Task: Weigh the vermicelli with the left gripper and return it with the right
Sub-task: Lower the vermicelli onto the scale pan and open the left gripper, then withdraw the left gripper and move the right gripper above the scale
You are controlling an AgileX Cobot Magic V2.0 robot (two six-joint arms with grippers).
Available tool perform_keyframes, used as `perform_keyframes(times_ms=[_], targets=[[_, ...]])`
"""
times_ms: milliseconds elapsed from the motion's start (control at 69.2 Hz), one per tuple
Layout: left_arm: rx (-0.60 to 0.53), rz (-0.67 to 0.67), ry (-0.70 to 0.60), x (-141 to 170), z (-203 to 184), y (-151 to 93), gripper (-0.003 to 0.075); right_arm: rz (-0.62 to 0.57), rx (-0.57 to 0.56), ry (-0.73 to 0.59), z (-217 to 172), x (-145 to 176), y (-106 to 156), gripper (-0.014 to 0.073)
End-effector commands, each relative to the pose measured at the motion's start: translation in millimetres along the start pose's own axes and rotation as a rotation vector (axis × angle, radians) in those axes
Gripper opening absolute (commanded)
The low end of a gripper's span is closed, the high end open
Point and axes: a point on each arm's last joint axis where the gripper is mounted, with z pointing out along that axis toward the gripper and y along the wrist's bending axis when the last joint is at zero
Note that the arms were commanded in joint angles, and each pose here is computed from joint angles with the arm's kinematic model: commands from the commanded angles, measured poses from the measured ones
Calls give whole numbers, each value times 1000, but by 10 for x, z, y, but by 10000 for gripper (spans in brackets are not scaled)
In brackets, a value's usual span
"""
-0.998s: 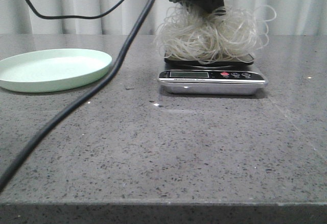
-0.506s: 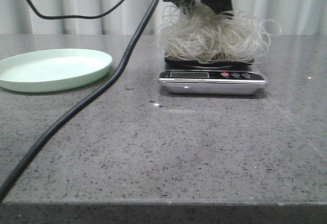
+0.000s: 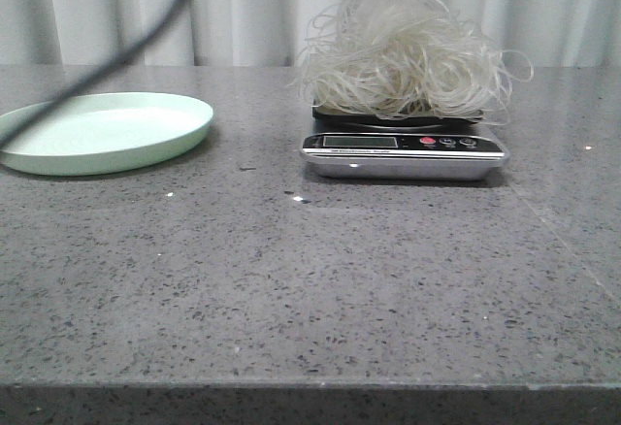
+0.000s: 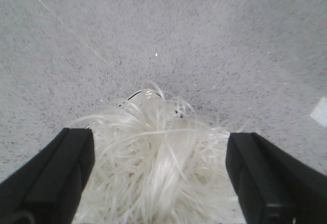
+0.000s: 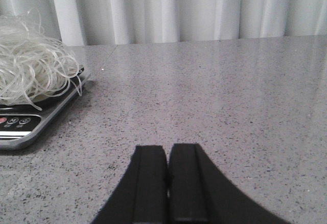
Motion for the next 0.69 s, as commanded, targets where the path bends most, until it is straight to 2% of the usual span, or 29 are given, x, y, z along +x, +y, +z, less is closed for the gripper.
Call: perform_keyframes(times_ms=[0, 173, 289, 390, 549, 680], targets=[[-25, -6, -160, -307, -657, 20, 578, -2, 5, -100, -21, -105, -2, 151], [-119, -39, -186, -332, -1182, 259, 573, -2, 6, -113, -22, -117, -2, 151], [-220, -11, -201, -266, -1546, 380, 510, -2, 6, -113, -22, -117, -2, 151], [-298, -18, -207, -87, -1865, 469, 449, -2, 6, -113, -22, -117, -2, 151], [-390, -66, -262, 252, -2176, 568, 424, -2, 6, -112, -22, -116, -2, 151], [-483, -117, -322, 624, -2462, 600, 370, -2, 6, -112, -22, -116, -2, 151]])
